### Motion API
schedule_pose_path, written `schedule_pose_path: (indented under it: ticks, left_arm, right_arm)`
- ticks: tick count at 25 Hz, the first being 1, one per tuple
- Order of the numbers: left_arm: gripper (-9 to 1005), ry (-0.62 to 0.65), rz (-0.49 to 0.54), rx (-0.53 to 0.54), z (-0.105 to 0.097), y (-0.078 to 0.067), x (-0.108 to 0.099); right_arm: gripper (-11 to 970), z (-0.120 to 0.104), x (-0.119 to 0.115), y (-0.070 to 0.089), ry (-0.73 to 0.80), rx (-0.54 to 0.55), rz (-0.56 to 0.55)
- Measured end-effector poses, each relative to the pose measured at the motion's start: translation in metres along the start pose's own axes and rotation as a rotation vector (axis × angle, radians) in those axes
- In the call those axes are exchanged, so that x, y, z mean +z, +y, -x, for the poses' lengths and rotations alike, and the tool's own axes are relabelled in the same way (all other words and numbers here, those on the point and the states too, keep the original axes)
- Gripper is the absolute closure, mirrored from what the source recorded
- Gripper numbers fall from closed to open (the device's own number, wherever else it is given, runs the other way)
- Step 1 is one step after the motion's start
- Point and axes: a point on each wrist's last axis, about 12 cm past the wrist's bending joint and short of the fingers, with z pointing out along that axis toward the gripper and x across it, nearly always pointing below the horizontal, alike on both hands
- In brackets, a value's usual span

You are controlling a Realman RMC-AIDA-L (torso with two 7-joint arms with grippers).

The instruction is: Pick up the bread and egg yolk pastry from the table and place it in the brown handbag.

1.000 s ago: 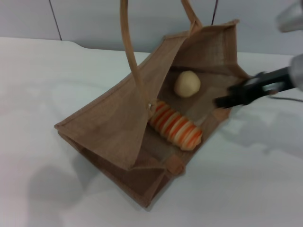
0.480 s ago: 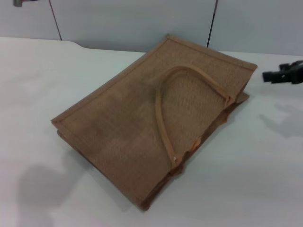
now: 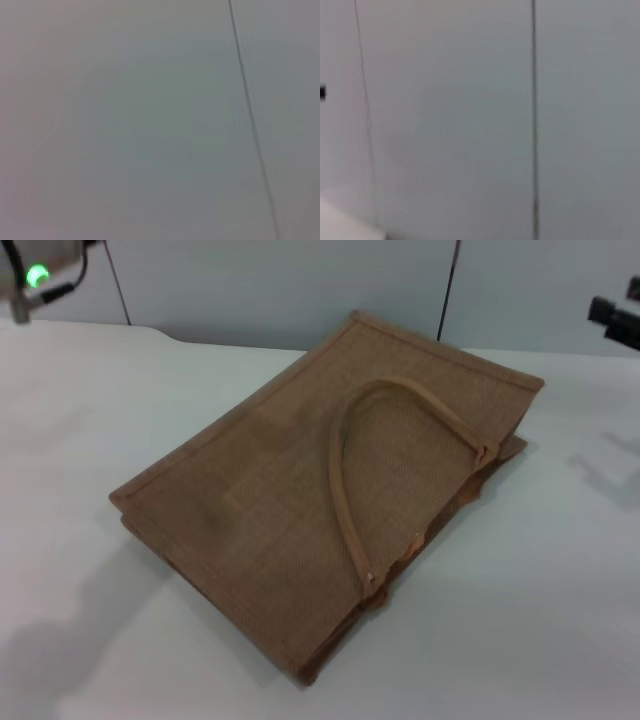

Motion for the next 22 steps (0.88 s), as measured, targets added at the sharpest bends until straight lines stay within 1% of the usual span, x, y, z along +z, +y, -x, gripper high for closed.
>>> schedule_pose_path:
  ticks: [1,3,4,5,6,8,10,11,12,13,14,16,17,19,20,22]
  left_arm:
    - [188,-0.001,0.023,0.026,-0.006,-0.003,0.001]
    - [162,0.0,0.072,0.08,-0.015,-0.009,0.004]
    - [149,0.002,0.087,0.094,-0.019,-0.012,0.004]
    - [149,0.006,0.134,0.113,-0.027,-0.016,0.005]
    - [150,0.006,0.134,0.113,-0.027,-0.016,0.005]
    - [150,0.016,0.17,0.102,-0.036,-0.017,0.004]
    - [151,0.031,0.198,0.071,-0.046,-0.017,0.004]
    - [151,0.04,0.208,0.054,-0.052,-0.016,0.004]
    - [151,0.048,0.213,0.045,-0.057,-0.016,0.004]
    - [152,0.059,0.217,0.039,-0.062,-0.015,0.005]
    - [152,0.07,0.218,0.038,-0.067,-0.016,0.007]
    - [152,0.089,0.213,0.056,-0.075,-0.018,0.01]
    - [153,0.1,0.206,0.075,-0.079,-0.02,0.012]
    - [162,0.116,0.193,0.108,-0.084,-0.024,0.012]
    - [171,0.126,0.185,0.129,-0.089,-0.028,0.012]
    - [190,0.139,0.179,0.137,-0.096,-0.031,0.012]
  right_arm:
    - [294,0.0,0.0,0.0,0.0,0.0,0.0]
    - [294,-0.015,-0.001,0.002,-0.063,-0.037,-0.056]
    - [294,-0.022,-0.001,0.005,-0.09,-0.066,-0.081]
    - [294,-0.035,0.0,0.012,-0.147,-0.129,-0.142]
    - [294,-0.035,0.0,0.012,-0.147,-0.129,-0.142]
    - [294,-0.048,0.003,0.024,-0.209,-0.24,-0.241]
    - [294,-0.057,0.006,0.037,-0.254,-0.337,-0.37]
    - [294,-0.062,0.009,0.045,-0.263,-0.387,-0.446]
    - [294,-0.063,0.011,0.05,-0.257,-0.44,-0.52]
    - [294,-0.065,0.014,0.055,-0.237,-0.49,-0.571]
    - [294,-0.067,0.017,0.059,-0.208,-0.534,-0.606]
    - [294,-0.07,0.023,0.063,-0.146,-0.607,-0.626]
    - [294,-0.072,0.025,0.064,-0.121,-0.625,-0.628]
    - [294,-0.075,0.026,0.065,-0.095,-0.614,-0.62]
    - [294,-0.076,0.026,0.064,-0.096,-0.593,-0.616]
    - [294,-0.077,0.023,0.061,-0.115,-0.498,-0.609]
